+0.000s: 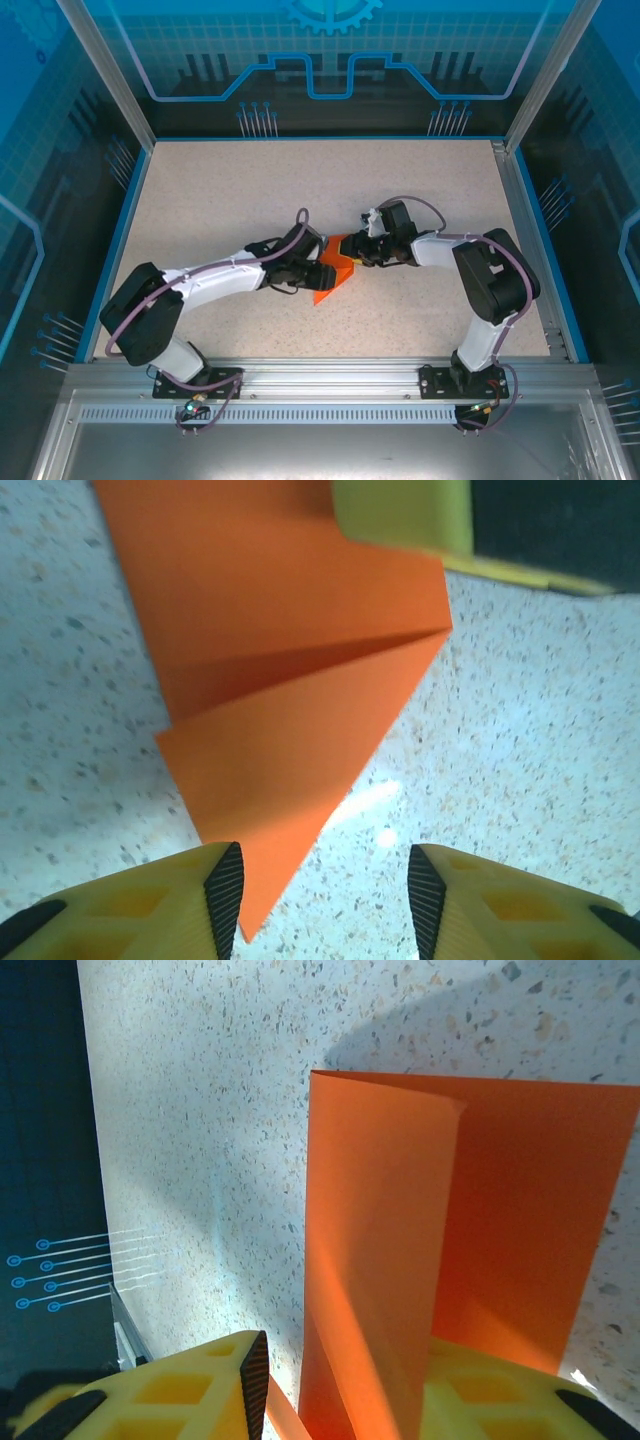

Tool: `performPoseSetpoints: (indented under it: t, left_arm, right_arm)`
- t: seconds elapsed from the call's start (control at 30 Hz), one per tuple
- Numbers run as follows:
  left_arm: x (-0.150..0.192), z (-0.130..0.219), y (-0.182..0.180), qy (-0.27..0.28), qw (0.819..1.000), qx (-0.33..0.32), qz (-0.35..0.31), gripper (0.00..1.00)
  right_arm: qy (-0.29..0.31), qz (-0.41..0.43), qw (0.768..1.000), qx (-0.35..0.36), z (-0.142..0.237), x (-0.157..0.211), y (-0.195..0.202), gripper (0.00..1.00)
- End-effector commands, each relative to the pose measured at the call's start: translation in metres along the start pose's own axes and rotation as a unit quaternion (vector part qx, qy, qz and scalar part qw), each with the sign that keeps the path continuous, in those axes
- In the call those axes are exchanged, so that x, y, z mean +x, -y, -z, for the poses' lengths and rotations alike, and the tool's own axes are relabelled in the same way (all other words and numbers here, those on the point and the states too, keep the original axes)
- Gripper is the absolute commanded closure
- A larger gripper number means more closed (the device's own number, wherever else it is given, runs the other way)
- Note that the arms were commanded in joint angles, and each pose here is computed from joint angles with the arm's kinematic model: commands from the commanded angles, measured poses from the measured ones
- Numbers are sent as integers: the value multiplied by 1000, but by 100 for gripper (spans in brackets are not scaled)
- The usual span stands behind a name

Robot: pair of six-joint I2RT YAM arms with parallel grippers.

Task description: Fold a paper plane with a square sheet of paper (pick it up from the middle)

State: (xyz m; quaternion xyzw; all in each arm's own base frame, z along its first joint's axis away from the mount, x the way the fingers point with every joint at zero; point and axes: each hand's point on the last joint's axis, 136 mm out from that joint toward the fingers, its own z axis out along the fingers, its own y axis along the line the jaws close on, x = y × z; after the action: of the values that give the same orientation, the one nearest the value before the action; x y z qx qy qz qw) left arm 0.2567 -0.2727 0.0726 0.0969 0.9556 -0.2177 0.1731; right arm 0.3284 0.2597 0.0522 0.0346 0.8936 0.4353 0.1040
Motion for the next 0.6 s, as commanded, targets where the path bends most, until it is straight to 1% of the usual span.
performPoseSetpoints:
  t: [0.0, 0.13, 0.17, 0.3, 0.43, 0.57]
  left_arm:
    - [12, -2, -16, 9, 998, -67, 7, 49]
    - [18, -5, -15, 21, 996, -84, 11, 49]
    - [18, -5, -15, 27, 996, -85, 12, 49]
    - [20, -4, -17, 46, 995, -86, 22, 48]
    - [16, -3, -20, 69, 993, -89, 24, 46]
    - [8, -4, -15, 80, 993, -84, 13, 46]
  right_arm:
    - [-24, -2, 1000, -9, -3, 4, 2, 61]
    - [-40, -3, 999, -14, -6, 10, 4, 61]
    - [-35, 7, 999, -19, -5, 3, -3, 61]
    - [-43, 19, 999, -15, -4, 3, -5, 61]
    - [-46, 30, 998, -10, -3, 0, -7, 62]
    - [-41, 33, 999, -7, -1, -3, -6, 62]
